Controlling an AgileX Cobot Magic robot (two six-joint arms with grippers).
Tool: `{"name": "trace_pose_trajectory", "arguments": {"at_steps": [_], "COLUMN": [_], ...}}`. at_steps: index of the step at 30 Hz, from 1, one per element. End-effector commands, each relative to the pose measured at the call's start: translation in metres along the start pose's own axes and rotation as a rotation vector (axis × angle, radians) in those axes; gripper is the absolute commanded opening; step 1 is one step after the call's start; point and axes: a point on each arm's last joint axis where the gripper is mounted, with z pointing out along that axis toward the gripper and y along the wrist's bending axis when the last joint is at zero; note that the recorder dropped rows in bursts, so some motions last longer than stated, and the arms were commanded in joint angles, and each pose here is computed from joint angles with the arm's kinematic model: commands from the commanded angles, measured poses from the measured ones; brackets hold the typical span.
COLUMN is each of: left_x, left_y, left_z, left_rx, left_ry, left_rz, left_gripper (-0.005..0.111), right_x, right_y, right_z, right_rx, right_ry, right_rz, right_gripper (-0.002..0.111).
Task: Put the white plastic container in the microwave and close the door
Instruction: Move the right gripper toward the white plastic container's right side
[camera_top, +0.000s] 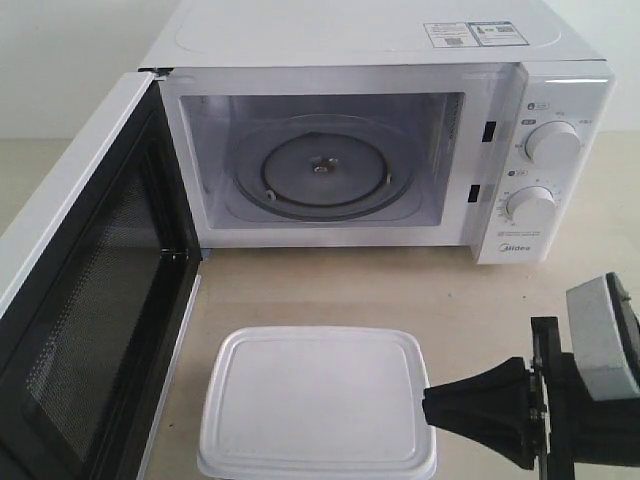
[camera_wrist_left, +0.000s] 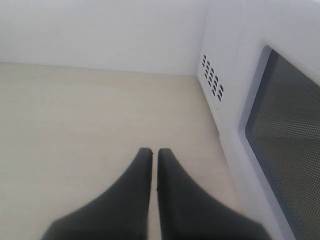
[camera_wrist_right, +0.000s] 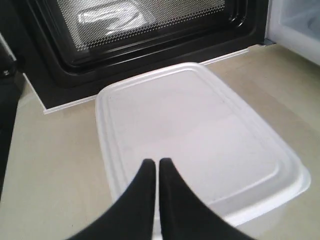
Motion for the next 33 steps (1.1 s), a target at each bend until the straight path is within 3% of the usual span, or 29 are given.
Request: {"name": "trace_pose_trajectory", "arguments": {"at_steps": [1, 6, 10, 18, 29, 33], "left_x": [0.001, 0.001, 0.001, 0.001, 0.001, 0.001], "left_y": [-0.001, -0.001, -0.001, -0.001, -0.001, -0.001], "left_z": [0.000, 0.000, 0.000, 0.000, 0.000, 0.000], "left_rx": [0.011, 0.011, 0.011, 0.011, 0.011, 0.011], "left_ry": [-0.003, -0.003, -0.003, -0.003, -0.003, -0.003], "left_rz": [-0.014, -0.014, -0.014, -0.014, -0.014, -0.014], "left_gripper": [0.004, 0.004, 0.004, 0.004, 0.004, 0.004], "right_x": [0.008, 0.019, 0.025, 0.031, 0.032, 0.030], "right_y": [0.002, 0.011, 0.012, 0.005, 0.007, -0.002], "right_z": [0.003, 0.004, 0.005, 0.009, 0.009, 0.010], "right_rx": [-0.042, -0.178, -0.194, -0.138, -0.156, -0.061], "right_ry": [0.011, 0.058, 0.064, 0.060, 0.065, 0.047], "right_rz": [-0.009, -0.021, -0.009, 0.047, 0.057, 0.129], "right_gripper": [0.000, 0.000, 0.000, 0.000, 0.000, 0.000]}}
